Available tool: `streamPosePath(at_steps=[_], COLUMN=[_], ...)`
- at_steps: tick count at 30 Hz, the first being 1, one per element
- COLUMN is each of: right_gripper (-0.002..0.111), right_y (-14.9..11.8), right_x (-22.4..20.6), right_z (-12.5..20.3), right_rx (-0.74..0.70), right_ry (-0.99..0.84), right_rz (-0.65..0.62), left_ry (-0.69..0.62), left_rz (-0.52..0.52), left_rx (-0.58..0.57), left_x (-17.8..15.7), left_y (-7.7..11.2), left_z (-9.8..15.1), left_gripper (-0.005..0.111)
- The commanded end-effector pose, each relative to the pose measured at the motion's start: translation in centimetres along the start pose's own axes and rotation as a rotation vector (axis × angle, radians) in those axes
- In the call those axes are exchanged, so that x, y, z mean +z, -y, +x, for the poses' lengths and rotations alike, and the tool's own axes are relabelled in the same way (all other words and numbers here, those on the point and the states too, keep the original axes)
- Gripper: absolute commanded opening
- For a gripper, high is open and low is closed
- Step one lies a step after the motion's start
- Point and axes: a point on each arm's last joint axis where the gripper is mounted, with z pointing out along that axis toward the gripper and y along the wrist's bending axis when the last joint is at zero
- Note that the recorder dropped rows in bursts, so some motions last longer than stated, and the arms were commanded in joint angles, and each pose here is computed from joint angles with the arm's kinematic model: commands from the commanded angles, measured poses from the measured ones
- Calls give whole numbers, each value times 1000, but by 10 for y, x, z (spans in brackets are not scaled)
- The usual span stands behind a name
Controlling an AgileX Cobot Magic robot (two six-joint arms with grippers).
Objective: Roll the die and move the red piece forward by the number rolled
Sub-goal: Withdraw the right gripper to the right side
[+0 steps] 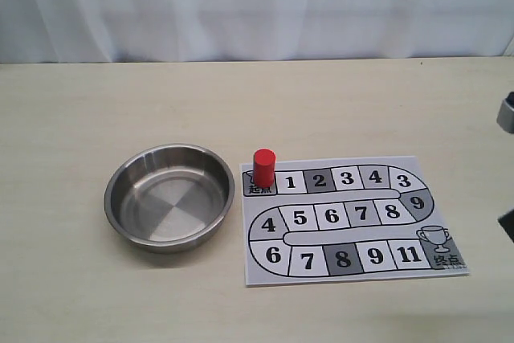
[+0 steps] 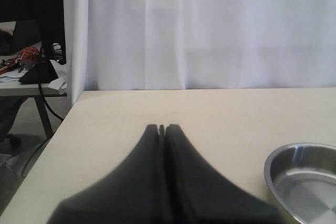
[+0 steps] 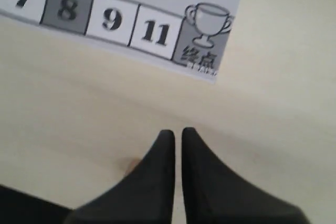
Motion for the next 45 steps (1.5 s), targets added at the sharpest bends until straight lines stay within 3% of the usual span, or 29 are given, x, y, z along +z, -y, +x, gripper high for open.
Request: streamPosePath(at_steps=[1, 6, 16, 30, 45], right_gripper=[4, 4, 4, 4, 4], right_y=[-15, -27, -27, -22, -16], right_x=[-4, 8, 37, 57, 90], right_z=[25, 56, 96, 87, 84], right_rx=[-146, -202, -336, -306, -255], right_ry=[3, 1, -237, -251, -429], right_rz=[-43, -49, -44, -82, -191], left_ry=[18, 18, 18, 20, 18], left_rz=[0, 0, 0, 1, 0], left_rx=[0, 0, 0, 0, 0], left_x=[0, 0, 0, 0, 0], left_y=[0, 0, 0, 0, 0], left_z=[-3, -3, -3, -3, -3], left_gripper=[0, 0, 0, 0, 0])
